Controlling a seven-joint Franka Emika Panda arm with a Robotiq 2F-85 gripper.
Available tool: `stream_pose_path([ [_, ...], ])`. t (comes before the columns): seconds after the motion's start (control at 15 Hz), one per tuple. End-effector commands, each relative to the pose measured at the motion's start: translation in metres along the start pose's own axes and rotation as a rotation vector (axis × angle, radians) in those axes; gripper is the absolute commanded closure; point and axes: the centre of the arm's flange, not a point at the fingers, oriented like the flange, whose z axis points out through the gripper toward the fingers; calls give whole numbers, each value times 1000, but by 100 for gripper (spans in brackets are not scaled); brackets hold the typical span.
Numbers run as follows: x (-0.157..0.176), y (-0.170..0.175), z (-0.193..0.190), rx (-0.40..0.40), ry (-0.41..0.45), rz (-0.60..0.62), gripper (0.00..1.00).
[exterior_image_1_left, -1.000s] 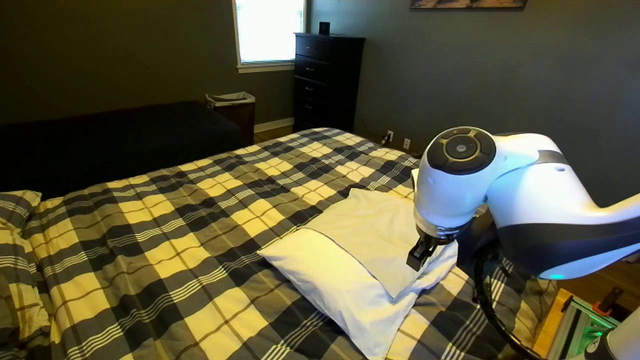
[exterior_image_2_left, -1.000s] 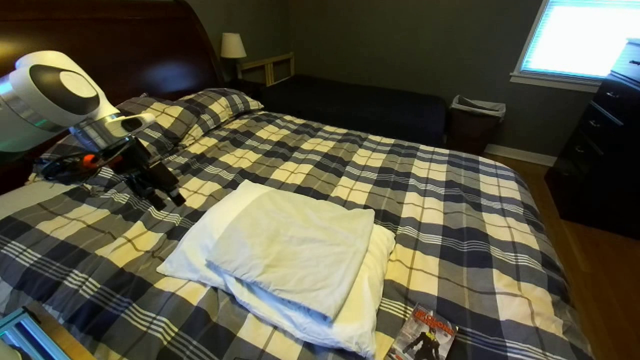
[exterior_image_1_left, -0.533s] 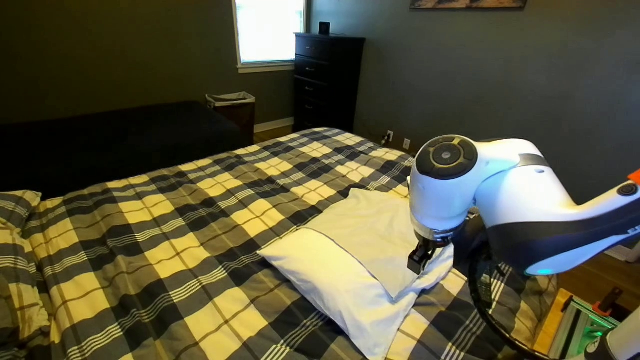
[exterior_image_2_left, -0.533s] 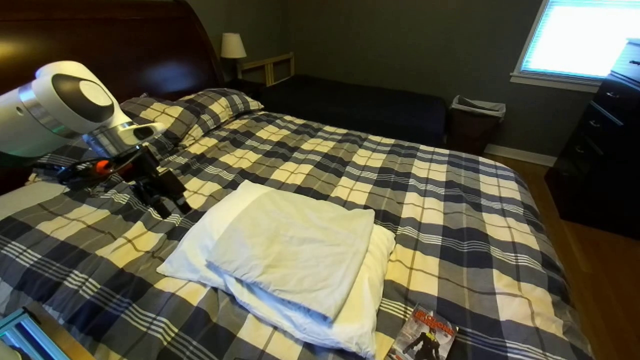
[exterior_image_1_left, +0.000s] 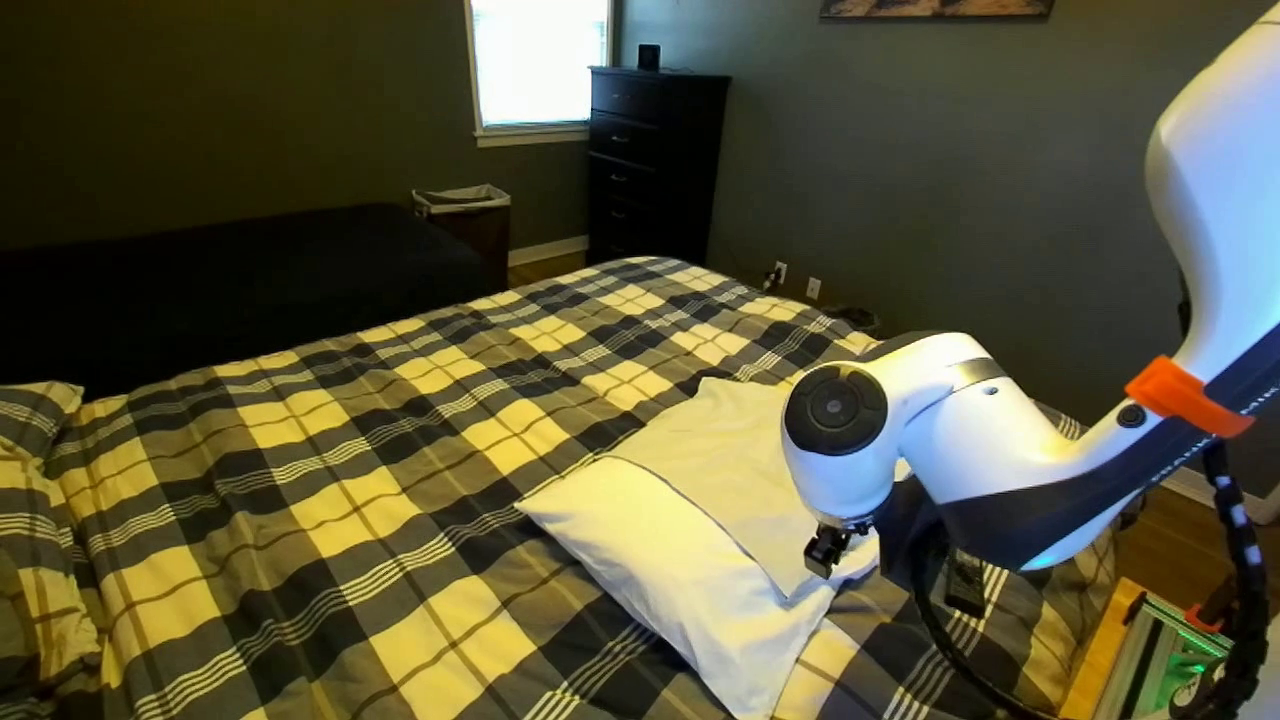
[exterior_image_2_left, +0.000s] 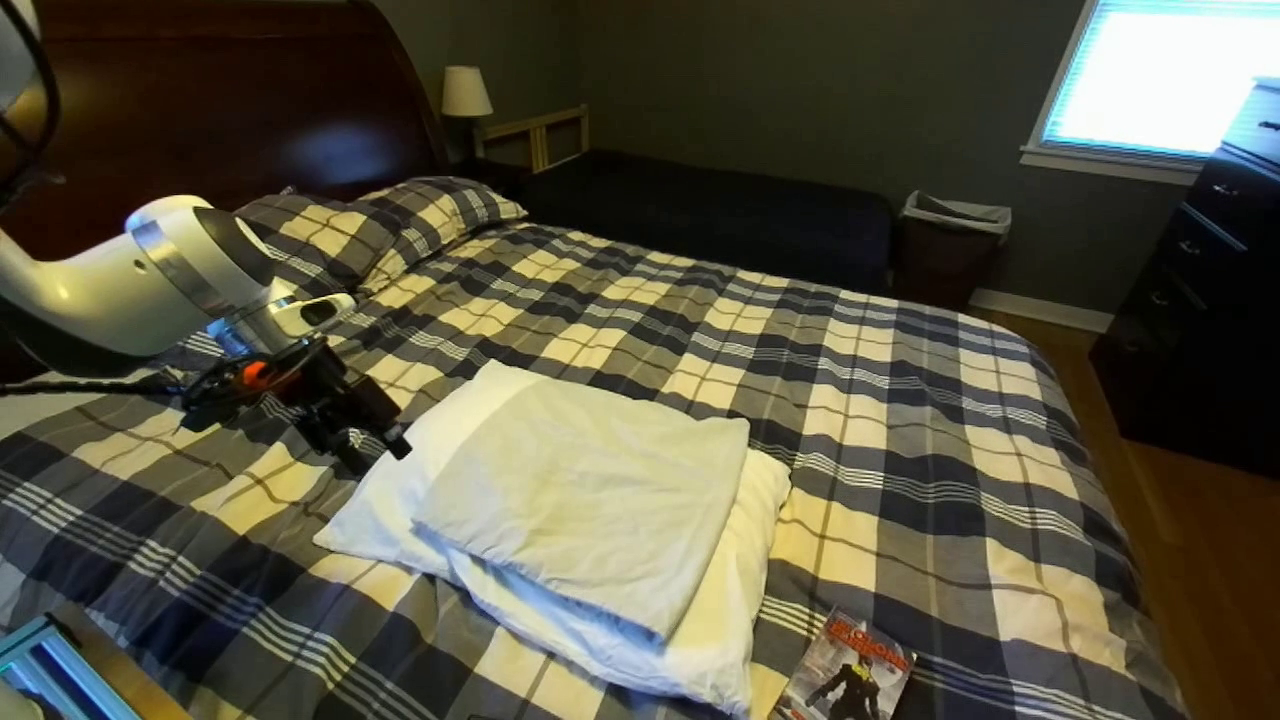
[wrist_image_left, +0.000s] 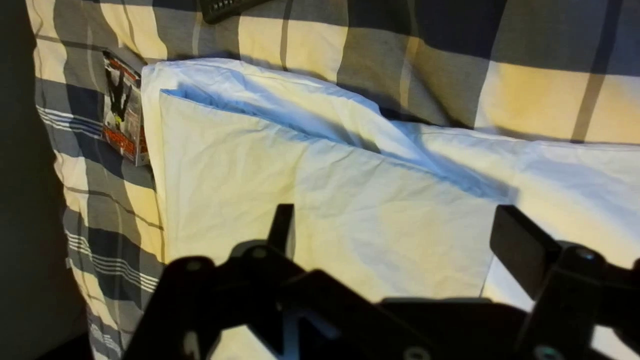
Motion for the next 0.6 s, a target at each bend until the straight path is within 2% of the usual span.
stream_pose_path([
  [0.0,20,-28,32,-21,7,-8,0],
  [0.53,33,-64,68,-28,-35,-19,0],
])
